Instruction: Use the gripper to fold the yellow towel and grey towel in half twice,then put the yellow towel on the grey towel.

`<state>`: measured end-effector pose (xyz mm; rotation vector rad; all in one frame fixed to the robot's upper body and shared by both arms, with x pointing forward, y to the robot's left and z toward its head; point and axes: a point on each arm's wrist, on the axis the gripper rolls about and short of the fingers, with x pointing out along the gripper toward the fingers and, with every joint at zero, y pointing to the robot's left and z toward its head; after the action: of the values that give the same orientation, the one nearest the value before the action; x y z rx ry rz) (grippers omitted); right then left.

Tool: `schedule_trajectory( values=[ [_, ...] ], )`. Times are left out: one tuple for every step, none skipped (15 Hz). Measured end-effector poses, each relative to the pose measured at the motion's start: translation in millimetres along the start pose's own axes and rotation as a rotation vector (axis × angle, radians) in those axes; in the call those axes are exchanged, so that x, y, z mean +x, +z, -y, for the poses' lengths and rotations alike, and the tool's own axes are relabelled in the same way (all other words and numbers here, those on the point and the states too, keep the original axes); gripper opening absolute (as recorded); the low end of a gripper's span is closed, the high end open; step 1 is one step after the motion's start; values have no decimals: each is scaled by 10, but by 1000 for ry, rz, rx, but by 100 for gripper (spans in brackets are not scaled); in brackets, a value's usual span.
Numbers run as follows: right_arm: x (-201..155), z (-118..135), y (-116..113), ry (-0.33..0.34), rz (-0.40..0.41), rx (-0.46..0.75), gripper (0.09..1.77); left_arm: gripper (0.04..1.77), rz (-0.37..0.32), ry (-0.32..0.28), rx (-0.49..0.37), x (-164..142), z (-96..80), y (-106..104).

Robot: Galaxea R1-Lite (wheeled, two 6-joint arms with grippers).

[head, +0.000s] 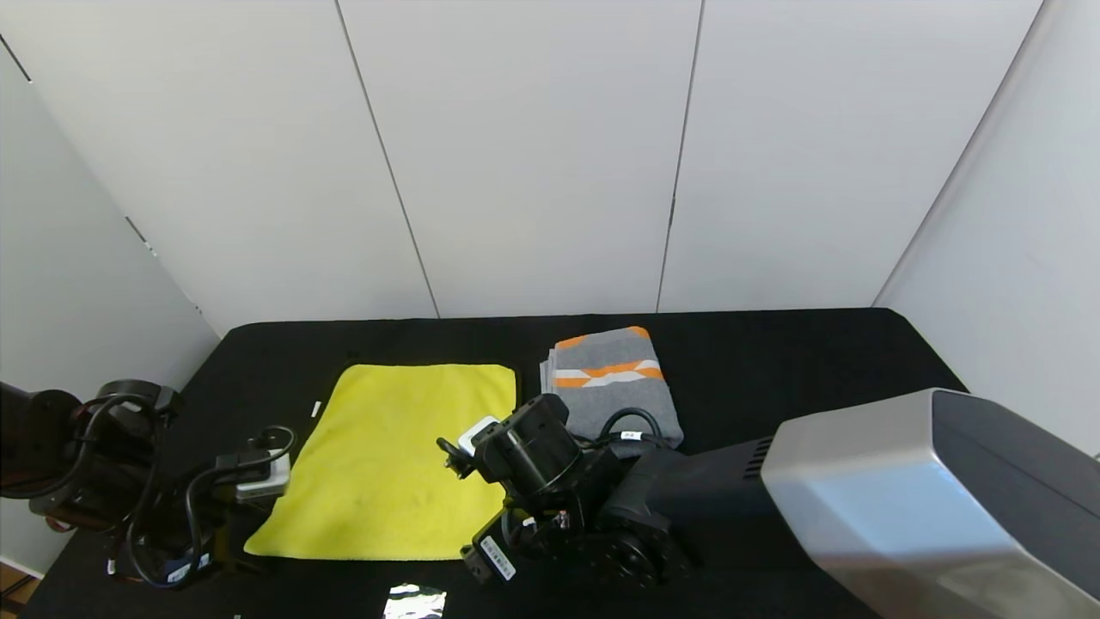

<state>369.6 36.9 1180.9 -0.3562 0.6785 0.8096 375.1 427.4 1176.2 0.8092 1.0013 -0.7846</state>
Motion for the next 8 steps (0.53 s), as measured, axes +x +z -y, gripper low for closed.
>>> schedule_trajectory(
  values=[
    [2,0,-2,0,-1,0,171,102,-1,1,-1,-3,-1,-4],
    [5,0,-5,0,-2,0,171,91,-1,2,-1,-8,-2,-5],
    [7,0,-6,0,-2,0,171,82,-1,4,-1,-13,-5,-5],
    [11,-1,-9,0,-3,0,171,66,-1,6,-2,-17,-7,-6],
    [14,-1,-12,-1,-4,0,171,10,-2,8,-1,-20,-8,-9],
    [16,-1,-13,-1,-4,0,171,10,-2,9,-3,-22,-11,-10],
    [18,-3,-15,0,-5,0,171,10,-2,9,-3,-25,-13,-11],
    [18,-3,-14,-1,-5,0,171,10,-1,10,-4,-27,-13,-11]
  ],
)
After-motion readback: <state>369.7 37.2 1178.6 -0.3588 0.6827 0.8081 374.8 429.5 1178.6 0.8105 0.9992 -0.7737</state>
